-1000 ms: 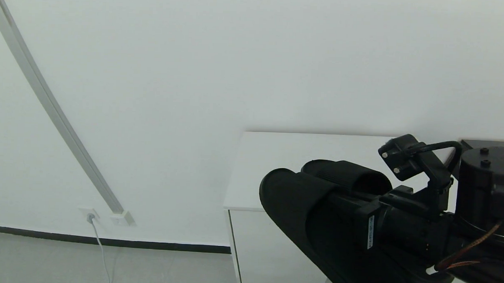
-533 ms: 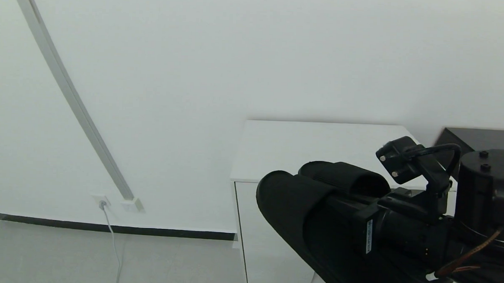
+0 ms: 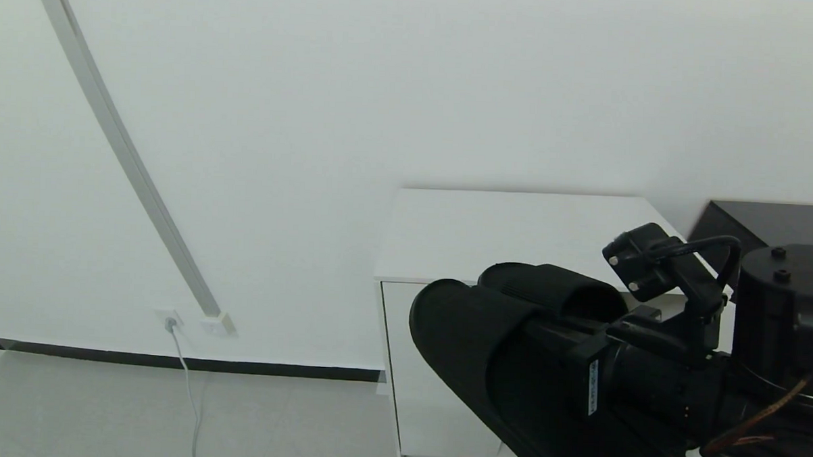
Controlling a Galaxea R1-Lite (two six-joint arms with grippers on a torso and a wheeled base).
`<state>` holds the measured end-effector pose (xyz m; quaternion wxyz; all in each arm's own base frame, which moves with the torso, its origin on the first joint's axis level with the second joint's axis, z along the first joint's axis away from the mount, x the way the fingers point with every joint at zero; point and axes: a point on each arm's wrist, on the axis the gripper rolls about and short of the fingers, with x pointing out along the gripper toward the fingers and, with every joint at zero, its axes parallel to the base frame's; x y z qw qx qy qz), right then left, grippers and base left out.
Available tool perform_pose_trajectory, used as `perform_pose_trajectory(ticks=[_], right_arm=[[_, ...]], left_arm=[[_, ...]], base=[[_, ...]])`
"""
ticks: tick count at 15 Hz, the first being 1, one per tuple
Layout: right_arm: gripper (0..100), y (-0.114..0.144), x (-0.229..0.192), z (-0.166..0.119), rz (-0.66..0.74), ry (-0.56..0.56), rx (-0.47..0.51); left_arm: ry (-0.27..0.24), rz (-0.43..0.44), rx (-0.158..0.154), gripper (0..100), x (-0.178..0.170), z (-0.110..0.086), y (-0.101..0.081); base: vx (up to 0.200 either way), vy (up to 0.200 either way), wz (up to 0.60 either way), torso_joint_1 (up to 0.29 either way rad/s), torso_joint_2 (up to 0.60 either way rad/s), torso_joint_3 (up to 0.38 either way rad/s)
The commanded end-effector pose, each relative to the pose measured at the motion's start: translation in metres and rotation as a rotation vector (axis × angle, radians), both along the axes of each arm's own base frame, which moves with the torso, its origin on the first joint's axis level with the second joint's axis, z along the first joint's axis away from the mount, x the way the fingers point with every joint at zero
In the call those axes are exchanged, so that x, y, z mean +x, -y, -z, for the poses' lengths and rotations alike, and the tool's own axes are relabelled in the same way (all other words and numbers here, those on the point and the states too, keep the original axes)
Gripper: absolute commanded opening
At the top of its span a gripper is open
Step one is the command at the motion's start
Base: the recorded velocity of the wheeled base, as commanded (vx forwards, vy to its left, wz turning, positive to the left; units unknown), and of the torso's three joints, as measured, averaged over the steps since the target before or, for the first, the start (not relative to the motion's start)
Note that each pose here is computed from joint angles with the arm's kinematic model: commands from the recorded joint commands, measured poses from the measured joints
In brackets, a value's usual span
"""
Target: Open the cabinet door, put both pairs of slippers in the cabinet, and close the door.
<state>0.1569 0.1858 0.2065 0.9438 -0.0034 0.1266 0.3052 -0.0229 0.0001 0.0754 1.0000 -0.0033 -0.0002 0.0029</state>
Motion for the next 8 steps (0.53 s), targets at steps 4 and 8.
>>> perform_pose_trajectory(ticks=[4,8], right_arm=[[0,-0.002,0.0015,0.0039,0.0,-0.008,-0.013],[0,-0.0023,0.0017,0.0042,0.0,-0.009,-0.016]], left_arm=[[-0.002,-0.002,-0.001,0,0.0001,0.0,0.0],[0.0,-0.002,0.0,0,0.0001,-0.0001,0.0]], base=[[0.0,0.0,0.0,0.0,0.0,0.0],[0.0,-0.05,0.0,0.002,0.0,-0.001]])
